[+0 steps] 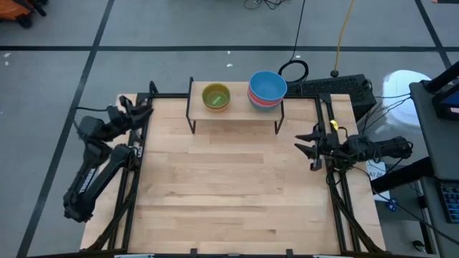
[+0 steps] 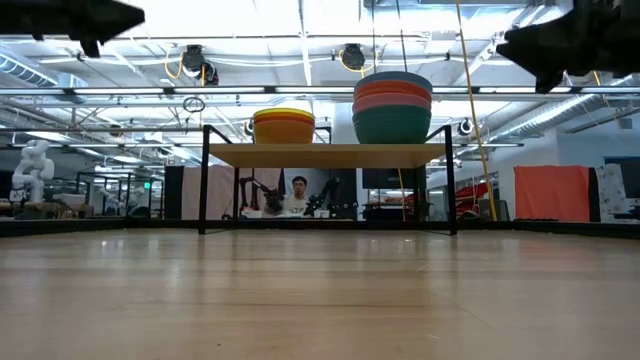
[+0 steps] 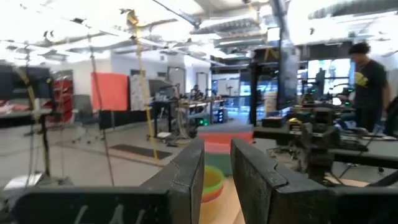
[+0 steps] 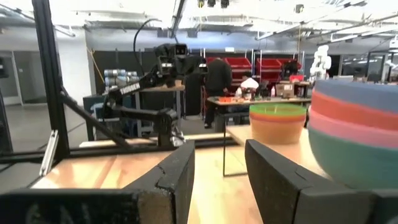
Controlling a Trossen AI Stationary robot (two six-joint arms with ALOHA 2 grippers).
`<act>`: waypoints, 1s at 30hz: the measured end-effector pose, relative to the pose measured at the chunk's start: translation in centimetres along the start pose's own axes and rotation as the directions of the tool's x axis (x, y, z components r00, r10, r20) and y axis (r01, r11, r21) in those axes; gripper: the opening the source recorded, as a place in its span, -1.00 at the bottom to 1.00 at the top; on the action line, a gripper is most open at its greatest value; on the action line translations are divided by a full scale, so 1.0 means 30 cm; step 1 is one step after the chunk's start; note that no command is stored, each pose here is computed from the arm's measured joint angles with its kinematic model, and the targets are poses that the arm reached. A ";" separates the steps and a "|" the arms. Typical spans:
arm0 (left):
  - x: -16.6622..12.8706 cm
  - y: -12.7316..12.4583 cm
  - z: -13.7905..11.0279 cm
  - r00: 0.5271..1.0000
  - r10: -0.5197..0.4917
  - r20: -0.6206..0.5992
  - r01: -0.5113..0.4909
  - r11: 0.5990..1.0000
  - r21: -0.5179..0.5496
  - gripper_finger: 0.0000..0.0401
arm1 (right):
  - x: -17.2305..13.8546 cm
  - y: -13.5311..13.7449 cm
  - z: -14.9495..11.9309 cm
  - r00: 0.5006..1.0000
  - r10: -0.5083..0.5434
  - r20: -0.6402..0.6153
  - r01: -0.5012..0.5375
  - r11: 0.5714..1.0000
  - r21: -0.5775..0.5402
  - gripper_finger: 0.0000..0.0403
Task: Place and stack bowls onto a shelf
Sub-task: Return to Home Position
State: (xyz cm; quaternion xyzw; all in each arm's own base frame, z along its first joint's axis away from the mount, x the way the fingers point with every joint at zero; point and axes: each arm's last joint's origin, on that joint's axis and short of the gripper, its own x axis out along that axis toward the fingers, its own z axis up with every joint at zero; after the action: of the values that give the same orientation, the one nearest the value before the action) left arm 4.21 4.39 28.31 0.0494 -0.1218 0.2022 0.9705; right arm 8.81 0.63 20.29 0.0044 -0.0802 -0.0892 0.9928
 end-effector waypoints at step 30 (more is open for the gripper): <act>-0.001 0.092 -0.333 0.939 0.341 -0.053 -0.343 0.937 -0.060 -0.57 | 0.000 -0.009 -0.049 0.989 -0.109 -0.099 0.099 0.990 -0.100 -0.33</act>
State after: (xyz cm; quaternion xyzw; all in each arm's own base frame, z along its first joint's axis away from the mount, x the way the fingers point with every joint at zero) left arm 5.23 8.34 18.77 -0.0097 -0.1152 0.3646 0.9240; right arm 9.02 0.37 18.83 -0.0341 -0.0236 -0.1443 0.9887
